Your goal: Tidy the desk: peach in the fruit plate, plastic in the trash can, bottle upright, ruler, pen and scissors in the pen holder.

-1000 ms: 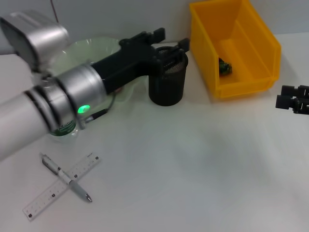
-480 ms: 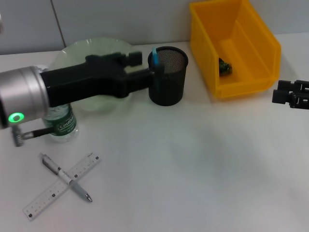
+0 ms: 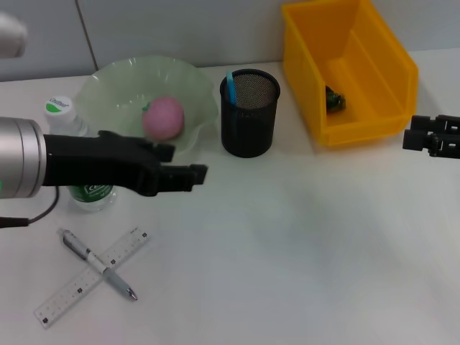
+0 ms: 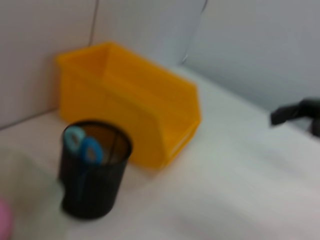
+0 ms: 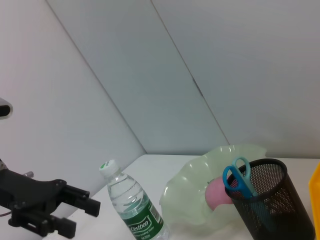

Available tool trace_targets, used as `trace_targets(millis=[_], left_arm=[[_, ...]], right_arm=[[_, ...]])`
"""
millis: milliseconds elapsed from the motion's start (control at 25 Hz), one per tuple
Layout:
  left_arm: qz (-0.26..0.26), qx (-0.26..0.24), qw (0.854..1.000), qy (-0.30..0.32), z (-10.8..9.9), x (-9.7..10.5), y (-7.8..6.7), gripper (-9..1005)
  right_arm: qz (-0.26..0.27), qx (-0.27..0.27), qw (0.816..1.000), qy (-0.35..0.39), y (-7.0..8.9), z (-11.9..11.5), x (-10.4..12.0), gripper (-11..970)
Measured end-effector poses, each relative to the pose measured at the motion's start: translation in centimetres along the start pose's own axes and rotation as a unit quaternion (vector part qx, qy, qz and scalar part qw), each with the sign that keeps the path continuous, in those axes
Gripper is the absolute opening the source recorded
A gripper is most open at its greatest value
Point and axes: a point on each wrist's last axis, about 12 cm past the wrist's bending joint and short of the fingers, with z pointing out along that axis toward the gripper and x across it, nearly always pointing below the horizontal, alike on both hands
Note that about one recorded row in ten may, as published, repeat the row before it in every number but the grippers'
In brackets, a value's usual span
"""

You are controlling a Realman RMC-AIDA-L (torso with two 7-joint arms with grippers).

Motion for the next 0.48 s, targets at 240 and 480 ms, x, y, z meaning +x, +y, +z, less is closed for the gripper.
trace_targets(millis=[240,480], left_arm=[[0.007,-0.058,0.993,0.101,0.2,-1.0,0.1,649],[0.026,-0.097,0.98,0.17,1.4,-1.8,0.2,649]], right_arm=[[0.001,0.0,1.0,0.002,0.0,0.0,-0.1,778],[0.002,-0.007,1.0,0.013,0.1,0.2,0.1,778]])
